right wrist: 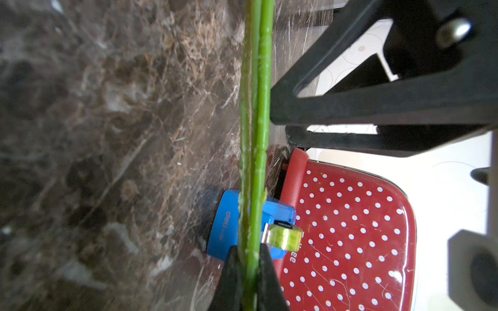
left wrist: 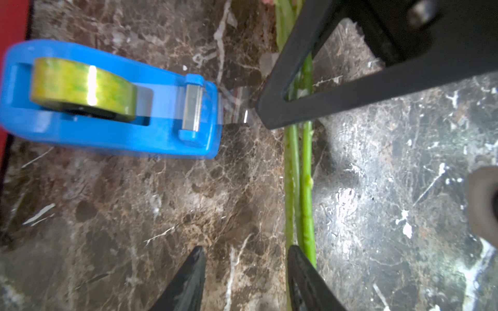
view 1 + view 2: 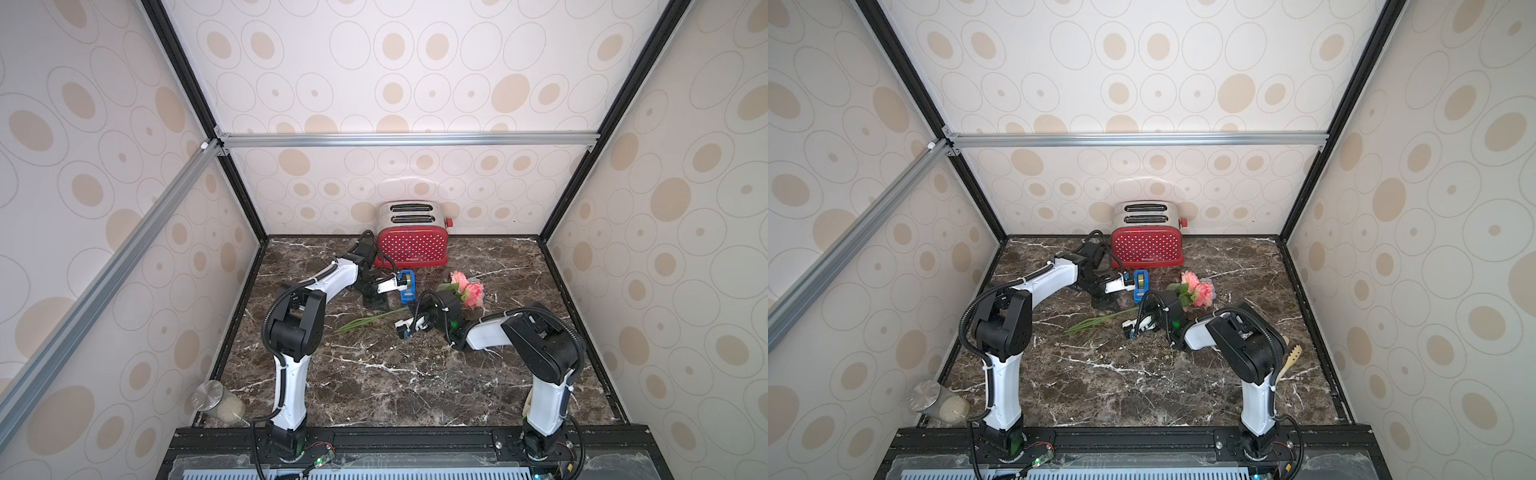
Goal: Wrap bouquets with tape
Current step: Wrap the tape around the bouquet.
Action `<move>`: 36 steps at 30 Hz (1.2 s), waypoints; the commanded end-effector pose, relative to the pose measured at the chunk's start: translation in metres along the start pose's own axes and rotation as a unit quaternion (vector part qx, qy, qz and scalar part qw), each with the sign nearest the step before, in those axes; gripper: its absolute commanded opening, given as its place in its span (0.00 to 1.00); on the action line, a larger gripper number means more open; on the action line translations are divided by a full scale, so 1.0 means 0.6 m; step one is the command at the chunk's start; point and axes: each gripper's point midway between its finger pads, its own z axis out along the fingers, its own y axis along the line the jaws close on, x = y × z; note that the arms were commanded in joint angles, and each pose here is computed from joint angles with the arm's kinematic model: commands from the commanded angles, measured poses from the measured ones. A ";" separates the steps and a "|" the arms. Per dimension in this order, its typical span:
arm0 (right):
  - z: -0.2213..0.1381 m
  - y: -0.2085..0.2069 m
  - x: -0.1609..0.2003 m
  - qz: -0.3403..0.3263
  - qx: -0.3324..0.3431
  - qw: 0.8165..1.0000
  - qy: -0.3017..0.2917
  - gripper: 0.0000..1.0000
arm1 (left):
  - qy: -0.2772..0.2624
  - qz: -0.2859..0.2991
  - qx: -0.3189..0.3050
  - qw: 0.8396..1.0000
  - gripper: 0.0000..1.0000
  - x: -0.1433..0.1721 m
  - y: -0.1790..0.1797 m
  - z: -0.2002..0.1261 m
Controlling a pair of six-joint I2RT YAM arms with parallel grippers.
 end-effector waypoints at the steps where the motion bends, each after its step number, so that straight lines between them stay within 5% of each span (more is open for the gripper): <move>1: -0.001 -0.029 -0.002 -0.017 0.025 1.000 0.002 0.00 | -0.031 0.019 -0.019 0.999 0.51 -0.029 0.002 -0.053; 9: 0.003 -0.032 0.001 -0.017 0.031 0.999 0.007 0.00 | -0.078 0.011 0.030 0.996 0.54 -0.046 -0.033 -0.054; 31: -0.003 -0.064 -0.013 -0.035 0.056 0.998 -0.004 0.00 | -0.016 -0.006 0.095 0.995 0.56 -0.006 -0.051 0.045; 36: -0.003 -0.062 -0.020 -0.038 0.053 0.998 -0.006 0.00 | -0.014 -0.005 0.097 0.995 0.48 -0.007 -0.044 0.054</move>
